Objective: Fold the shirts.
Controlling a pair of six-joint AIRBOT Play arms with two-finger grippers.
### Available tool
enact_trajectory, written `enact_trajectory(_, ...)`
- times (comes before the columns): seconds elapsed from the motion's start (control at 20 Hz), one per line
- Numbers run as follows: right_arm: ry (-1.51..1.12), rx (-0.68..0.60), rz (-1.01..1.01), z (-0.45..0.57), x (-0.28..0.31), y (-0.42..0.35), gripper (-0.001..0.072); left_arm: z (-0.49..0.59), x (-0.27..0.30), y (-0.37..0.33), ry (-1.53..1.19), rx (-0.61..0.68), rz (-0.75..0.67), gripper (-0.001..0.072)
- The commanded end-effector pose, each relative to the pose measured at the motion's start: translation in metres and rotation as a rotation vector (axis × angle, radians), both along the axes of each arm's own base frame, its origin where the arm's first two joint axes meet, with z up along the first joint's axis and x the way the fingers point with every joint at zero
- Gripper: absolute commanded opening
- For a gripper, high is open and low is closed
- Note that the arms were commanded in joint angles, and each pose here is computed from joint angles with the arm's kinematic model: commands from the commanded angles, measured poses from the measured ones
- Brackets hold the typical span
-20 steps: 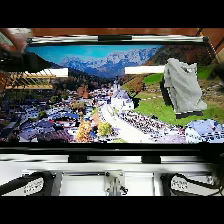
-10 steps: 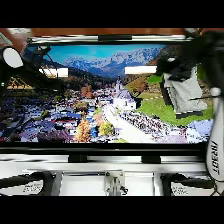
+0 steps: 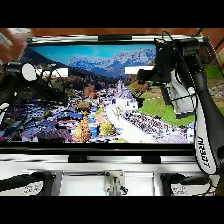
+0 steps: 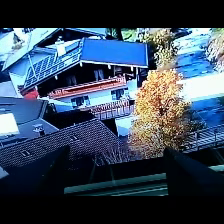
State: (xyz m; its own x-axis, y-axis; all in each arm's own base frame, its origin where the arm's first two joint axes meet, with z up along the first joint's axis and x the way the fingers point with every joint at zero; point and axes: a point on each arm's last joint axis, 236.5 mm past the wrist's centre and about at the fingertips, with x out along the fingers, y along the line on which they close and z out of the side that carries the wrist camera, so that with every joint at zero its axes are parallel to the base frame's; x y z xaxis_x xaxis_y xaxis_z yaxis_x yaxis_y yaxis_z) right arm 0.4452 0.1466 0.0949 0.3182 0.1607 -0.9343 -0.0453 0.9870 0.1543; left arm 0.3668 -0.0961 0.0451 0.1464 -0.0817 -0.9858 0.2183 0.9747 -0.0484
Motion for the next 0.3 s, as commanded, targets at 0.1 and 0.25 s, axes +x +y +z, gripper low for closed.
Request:
enact_trajectory(0.1,-0.008,0.007,0.005,0.000,0.002,0.004,0.0655,0.002,0.005,-0.009,-0.066,-0.011,-0.018,0.0672)
enact_trajectory(0.25,-0.008,0.007,0.005,0.000,0.002,0.004,0.0655,0.002,0.006,-0.009,-0.075,-0.006,-0.046,0.0672)
